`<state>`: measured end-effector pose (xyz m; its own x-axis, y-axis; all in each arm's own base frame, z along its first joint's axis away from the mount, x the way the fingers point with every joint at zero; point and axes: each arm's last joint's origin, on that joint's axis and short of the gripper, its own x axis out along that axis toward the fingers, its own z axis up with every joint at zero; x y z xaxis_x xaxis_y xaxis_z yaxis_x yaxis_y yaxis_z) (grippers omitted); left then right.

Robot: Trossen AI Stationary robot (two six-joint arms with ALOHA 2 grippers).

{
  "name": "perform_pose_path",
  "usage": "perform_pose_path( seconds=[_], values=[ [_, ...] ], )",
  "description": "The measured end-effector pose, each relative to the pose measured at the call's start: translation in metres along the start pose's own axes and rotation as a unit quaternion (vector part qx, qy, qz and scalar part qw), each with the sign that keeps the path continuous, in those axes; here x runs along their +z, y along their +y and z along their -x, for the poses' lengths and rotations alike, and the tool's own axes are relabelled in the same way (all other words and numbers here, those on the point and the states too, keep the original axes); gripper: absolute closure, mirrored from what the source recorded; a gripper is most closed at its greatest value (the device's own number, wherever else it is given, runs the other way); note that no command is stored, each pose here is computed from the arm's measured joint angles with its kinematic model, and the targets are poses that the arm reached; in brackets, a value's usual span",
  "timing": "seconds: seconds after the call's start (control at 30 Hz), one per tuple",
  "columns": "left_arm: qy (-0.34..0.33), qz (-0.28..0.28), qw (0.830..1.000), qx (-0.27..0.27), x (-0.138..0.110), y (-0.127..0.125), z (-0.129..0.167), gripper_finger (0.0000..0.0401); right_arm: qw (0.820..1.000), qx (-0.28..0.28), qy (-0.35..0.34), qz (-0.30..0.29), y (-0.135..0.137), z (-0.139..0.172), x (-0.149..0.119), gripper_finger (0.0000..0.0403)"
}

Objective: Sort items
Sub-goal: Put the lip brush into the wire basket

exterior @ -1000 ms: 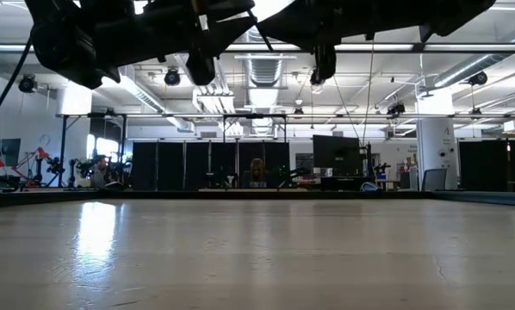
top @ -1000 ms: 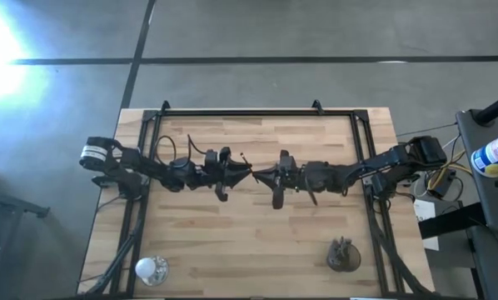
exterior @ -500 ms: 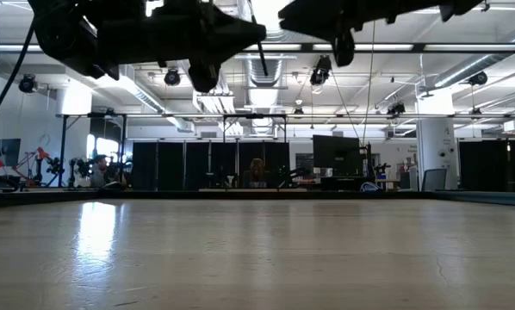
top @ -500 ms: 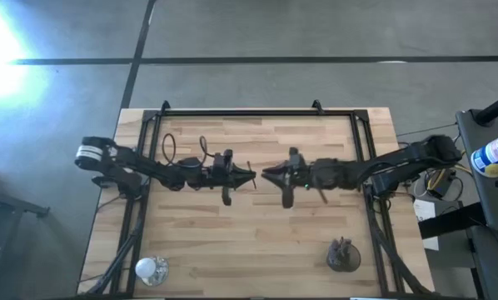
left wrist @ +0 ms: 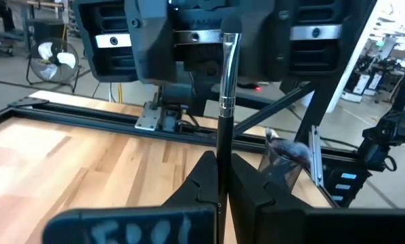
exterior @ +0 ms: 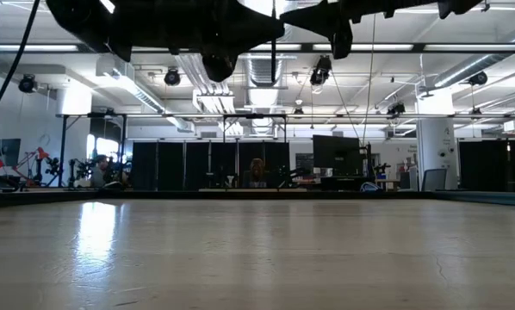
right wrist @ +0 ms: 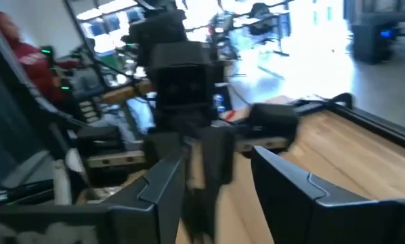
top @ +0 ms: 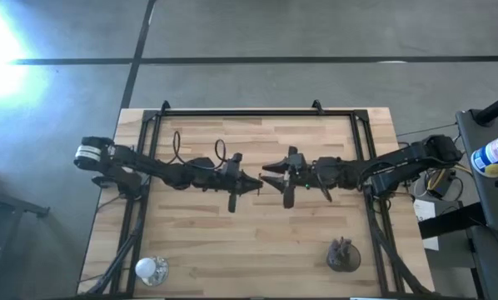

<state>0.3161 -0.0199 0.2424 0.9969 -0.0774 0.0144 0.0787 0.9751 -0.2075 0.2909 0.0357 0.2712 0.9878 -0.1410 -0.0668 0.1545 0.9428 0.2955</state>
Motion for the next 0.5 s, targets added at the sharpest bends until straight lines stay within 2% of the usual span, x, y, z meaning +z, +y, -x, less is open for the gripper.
perform_pose_path(
  seconds=[0.1,0.23,0.33,0.5],
  values=[
    [0.005,-0.001,1.0,-0.001,0.0026,-0.0006,-0.0022,0.0392,1.0,0.027,-0.005,-0.001,0.002,-0.0043,-0.0023,0.0235],
    [0.002,-0.001,1.0,-0.006,0.0056,-0.0015,-0.0036,0.0392,1.0,0.029,-0.003,0.001,0.0015,-0.0067,-0.0047,0.0244],
    [0.004,-0.001,1.0,-0.006,0.0054,-0.0015,-0.0036,0.0392,0.999,0.031,-0.013,-0.001,0.0019,-0.0067,-0.0026,0.0272],
    [0.004,0.0,1.0,-0.006,0.0054,-0.0015,-0.0036,0.0392,0.999,0.044,-0.021,0.01,0.0032,-0.0065,-0.0008,0.0349]
  ],
)
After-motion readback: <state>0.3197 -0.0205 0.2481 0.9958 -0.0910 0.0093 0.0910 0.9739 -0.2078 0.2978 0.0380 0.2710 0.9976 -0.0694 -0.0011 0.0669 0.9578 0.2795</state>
